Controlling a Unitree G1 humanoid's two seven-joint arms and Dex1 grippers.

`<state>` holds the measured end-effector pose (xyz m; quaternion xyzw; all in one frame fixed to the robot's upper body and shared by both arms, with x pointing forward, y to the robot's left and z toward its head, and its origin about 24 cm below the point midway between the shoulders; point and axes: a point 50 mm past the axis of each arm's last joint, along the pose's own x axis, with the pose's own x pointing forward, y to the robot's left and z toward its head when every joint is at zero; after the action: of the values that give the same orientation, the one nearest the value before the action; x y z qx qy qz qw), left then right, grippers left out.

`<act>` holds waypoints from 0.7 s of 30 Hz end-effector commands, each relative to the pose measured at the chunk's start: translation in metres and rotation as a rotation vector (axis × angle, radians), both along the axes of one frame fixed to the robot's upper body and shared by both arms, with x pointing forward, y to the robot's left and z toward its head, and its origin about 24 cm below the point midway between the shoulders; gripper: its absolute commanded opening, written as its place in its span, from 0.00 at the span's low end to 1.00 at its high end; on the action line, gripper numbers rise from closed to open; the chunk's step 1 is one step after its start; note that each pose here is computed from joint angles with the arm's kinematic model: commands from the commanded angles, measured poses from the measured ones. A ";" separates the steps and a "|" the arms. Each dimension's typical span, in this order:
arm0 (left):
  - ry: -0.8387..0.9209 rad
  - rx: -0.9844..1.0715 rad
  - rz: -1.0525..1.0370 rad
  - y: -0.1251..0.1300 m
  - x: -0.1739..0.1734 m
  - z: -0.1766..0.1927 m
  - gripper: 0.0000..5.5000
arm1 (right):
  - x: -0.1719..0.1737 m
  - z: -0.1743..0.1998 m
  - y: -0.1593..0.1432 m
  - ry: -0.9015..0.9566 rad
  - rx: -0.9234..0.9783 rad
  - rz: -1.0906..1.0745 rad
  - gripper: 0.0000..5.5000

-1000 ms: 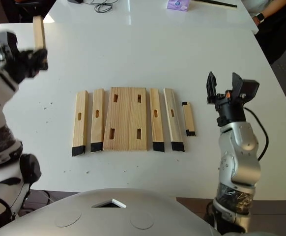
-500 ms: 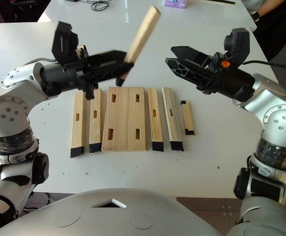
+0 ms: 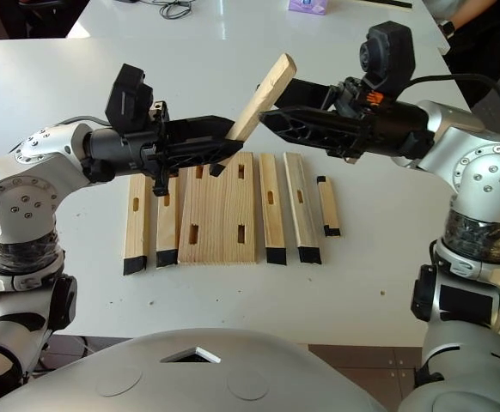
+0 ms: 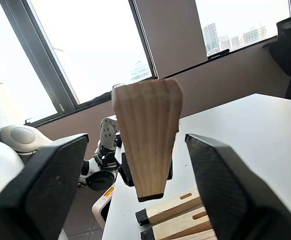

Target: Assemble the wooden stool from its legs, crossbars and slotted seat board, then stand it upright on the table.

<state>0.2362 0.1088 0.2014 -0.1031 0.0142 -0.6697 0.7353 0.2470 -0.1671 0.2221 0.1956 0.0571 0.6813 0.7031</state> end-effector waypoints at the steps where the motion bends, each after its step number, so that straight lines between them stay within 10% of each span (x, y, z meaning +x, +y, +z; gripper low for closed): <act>1: -0.008 0.016 -0.017 -0.003 -0.003 0.002 0.24 | -0.001 0.006 0.010 -0.035 -0.017 0.026 0.66; 21: -0.023 0.020 0.035 -0.003 0.004 0.007 0.24 | -0.013 -0.010 0.010 -0.025 -0.165 0.072 0.24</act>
<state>0.2317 0.1003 0.1996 -0.1101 0.0287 -0.6855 0.7192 0.2410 -0.1571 0.2188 0.1403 0.0835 0.6927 0.7025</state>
